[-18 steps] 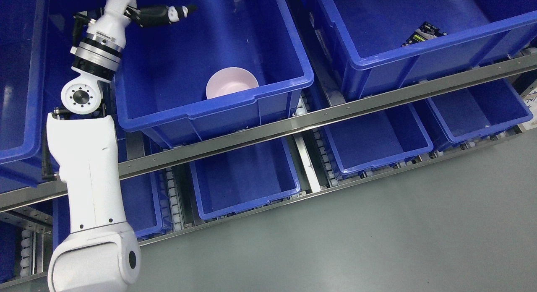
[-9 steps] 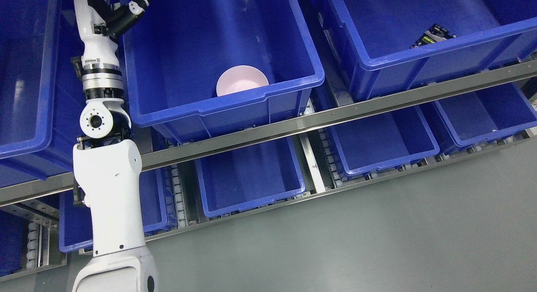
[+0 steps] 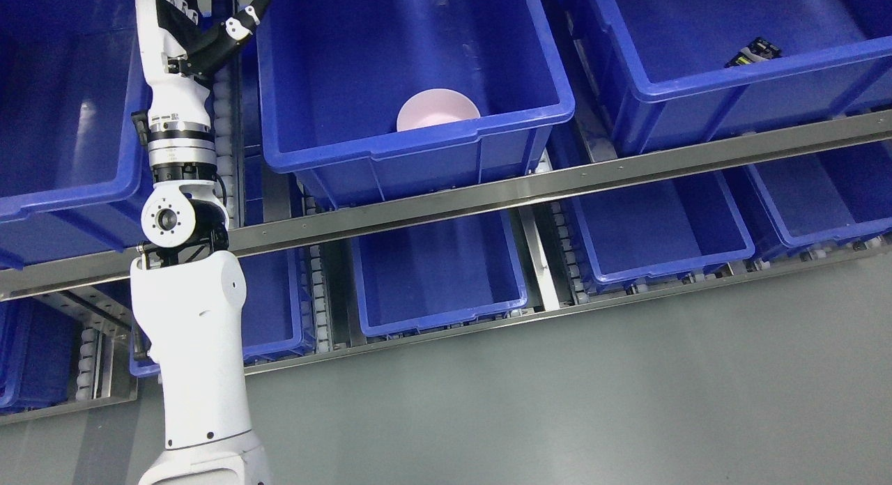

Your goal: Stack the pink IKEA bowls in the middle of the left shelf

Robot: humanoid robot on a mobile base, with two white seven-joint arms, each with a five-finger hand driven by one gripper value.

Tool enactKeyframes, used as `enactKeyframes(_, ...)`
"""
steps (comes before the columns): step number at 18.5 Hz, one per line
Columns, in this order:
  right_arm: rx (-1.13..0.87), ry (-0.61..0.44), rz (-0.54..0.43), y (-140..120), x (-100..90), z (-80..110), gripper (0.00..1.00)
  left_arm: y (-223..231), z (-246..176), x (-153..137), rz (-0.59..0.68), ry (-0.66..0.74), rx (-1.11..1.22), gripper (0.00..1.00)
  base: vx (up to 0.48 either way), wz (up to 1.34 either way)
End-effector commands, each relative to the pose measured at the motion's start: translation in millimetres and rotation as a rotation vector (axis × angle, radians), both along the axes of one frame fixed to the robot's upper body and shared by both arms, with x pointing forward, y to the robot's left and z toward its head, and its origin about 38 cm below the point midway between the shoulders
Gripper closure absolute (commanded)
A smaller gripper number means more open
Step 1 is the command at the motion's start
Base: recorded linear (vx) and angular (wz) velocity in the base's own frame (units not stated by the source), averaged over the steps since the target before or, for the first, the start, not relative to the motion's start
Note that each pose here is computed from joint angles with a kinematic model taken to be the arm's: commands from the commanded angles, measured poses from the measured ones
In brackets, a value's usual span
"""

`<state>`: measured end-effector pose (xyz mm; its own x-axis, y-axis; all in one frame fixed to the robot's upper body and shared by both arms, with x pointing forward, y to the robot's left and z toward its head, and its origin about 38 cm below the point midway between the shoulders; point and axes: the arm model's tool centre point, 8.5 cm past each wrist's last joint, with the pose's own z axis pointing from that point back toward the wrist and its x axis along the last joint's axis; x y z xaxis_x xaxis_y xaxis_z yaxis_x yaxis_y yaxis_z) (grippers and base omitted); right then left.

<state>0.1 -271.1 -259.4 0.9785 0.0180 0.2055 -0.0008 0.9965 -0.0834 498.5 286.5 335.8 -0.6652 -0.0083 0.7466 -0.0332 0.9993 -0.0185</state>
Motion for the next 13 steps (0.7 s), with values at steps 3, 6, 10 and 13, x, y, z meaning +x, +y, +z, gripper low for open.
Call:
enactKeyframes(3,-0.021,-0.017,-0.005,-11.7,5.9,1.1,0.00,-45.6,23.7,-24.5,-0.099,-0.094,0.082,0.00,-0.097,0.15)
enactKeyframes(6,-0.021,-0.017,-0.005,-11.7,5.9,1.1,0.00,-65.1,20.3,-23.4,-0.130,-0.083,0.097,0.00,-0.089,0.09)
enactKeyframes(10,-0.021,-0.017,-0.005,-11.7,5.9,1.1,0.00,-69.9,11.2,-24.2,-0.143,-0.066,0.103,0.00,-0.095,0.07)
enactKeyframes(13,-0.021,-0.017,-0.005,-11.7,5.9,1.1,0.00,-67.1,11.3,-24.7,-0.137,-0.068,0.099,0.00,-0.098,0.02)
